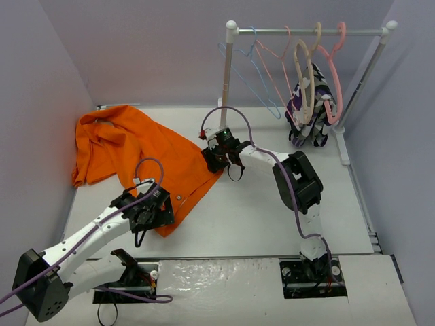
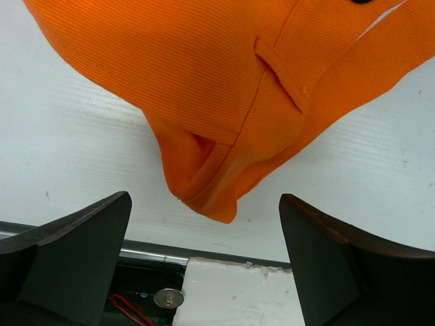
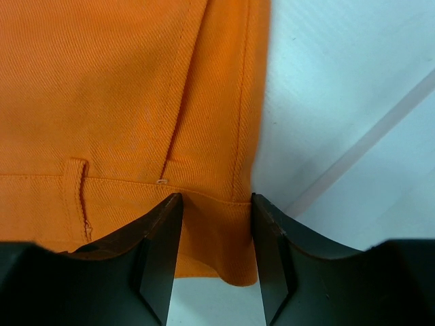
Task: Place the trousers on the hanger
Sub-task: Flatten out the trousers at the center of the board.
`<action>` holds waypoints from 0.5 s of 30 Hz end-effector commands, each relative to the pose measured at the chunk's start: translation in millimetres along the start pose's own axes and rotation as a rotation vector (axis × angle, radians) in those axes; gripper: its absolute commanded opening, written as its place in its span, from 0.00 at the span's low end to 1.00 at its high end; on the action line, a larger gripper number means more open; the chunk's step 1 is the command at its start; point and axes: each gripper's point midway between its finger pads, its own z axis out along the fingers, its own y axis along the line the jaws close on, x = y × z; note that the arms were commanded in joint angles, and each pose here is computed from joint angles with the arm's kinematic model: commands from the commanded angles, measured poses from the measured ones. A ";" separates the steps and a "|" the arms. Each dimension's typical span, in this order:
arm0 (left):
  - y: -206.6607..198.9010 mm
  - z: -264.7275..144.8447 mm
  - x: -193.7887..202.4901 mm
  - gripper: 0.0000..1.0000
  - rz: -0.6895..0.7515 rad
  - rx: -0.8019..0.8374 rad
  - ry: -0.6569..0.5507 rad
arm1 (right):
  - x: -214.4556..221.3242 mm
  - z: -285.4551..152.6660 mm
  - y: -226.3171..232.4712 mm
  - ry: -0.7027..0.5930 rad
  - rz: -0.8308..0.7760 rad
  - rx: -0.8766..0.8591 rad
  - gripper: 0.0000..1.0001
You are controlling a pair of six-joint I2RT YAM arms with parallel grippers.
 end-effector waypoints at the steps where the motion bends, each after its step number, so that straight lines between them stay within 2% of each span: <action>1: -7.7 -5.8 -8.8 0.88 -0.027 0.031 -0.029 | 9.0 2.4 9.1 0.036 -0.003 -0.035 0.40; 3: -7.5 -6.4 -9.3 0.88 -0.029 0.032 -0.032 | 14.1 3.0 8.3 0.047 0.006 -0.034 0.34; 6: -6.7 -7.0 -9.7 0.88 -0.031 0.031 -0.038 | 16.4 0.5 3.6 0.052 0.016 -0.003 0.13; 9: -6.2 -6.8 -9.6 0.88 -0.031 0.030 -0.040 | -11.6 -24.2 1.9 0.007 0.012 0.035 0.00; 15: -4.2 -8.3 -10.0 0.88 -0.034 0.032 -0.048 | -148.1 -133.6 23.3 -0.269 -0.047 0.095 0.00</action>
